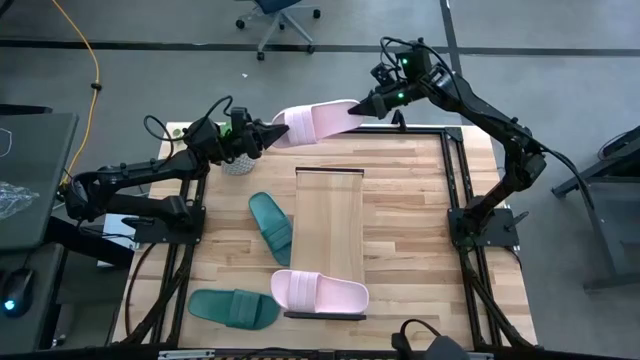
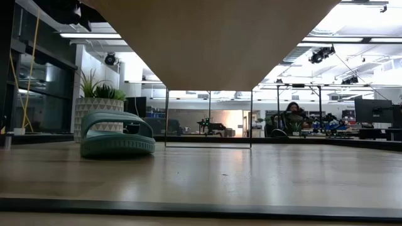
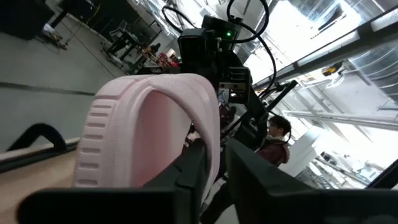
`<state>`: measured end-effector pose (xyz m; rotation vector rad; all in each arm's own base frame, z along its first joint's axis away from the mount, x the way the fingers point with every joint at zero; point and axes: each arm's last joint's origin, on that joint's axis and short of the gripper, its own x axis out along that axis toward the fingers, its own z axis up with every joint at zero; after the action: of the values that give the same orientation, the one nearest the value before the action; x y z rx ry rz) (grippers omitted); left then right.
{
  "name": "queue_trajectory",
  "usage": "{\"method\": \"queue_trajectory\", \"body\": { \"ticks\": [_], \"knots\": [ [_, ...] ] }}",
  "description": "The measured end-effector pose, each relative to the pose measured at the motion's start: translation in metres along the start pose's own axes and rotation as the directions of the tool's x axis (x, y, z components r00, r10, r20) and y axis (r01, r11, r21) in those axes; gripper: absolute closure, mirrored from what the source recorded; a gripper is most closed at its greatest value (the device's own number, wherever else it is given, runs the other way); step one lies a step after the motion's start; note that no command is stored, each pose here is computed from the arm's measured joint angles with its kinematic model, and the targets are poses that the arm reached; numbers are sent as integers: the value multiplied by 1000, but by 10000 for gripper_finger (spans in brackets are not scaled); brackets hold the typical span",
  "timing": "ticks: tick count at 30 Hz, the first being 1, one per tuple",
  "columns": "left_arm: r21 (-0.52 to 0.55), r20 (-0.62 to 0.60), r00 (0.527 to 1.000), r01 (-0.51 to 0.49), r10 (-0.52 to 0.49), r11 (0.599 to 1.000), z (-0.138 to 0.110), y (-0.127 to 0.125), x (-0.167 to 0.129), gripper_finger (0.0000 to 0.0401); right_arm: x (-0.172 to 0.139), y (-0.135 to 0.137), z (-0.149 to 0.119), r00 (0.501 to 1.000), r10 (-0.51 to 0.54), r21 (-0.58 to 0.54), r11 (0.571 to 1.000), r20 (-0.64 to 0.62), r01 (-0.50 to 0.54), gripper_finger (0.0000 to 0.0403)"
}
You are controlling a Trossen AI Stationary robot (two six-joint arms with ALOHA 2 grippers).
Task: Pick and place slides into the shelf
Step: Put the pink slides on the shelf
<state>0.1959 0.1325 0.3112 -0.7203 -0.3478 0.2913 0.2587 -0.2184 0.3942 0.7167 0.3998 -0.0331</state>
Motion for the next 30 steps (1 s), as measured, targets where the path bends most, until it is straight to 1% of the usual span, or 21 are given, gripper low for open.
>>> {"method": "queue_trajectory", "body": {
  "ticks": [4, 10, 12, 15, 19, 22, 25, 27, 30],
  "knots": [
    [39, 20, 1000, 4, -5, 999, 2, -1, 0, 284, -4, -4, 1, 999, -35, 11, 999, 13, 35, 345],
    [43, 27, 1000, 7, -8, 999, 2, -2, 0, 195, -15, -16, 3, 996, -88, 53, 995, 30, 87, 345],
    [42, 25, 1000, 4, -6, 999, 2, -1, 0, 172, -22, -16, 2, 995, -98, 59, 994, 30, 96, 345],
    [39, 34, 999, -15, 14, 999, 2, 0, 0, 149, -37, -12, 2, 993, -108, 56, 993, 55, 104, 345],
    [39, 60, 998, -35, 33, 999, 3, 1, 0, 141, -56, -1, -2, 990, -124, 90, 989, 62, 118, 346],
    [81, 119, 993, -22, 13, 996, 13, 2, -2, 146, -67, 12, -16, 989, -149, 149, 978, -2, 148, 350],
    [139, 176, 984, -8, -17, 990, 22, 2, -5, 156, -71, 28, -32, 987, -148, 200, 967, -68, 159, 358],
    [165, 182, 983, 6, -36, 986, 26, 3, -6, 165, -72, 40, -41, 988, -137, 229, 962, -69, 150, 360],
    [187, 165, 984, 37, -69, 982, 30, 5, -8, 176, -70, 54, -55, 993, -117, 276, 953, -33, 122, 360]
  ]
}}
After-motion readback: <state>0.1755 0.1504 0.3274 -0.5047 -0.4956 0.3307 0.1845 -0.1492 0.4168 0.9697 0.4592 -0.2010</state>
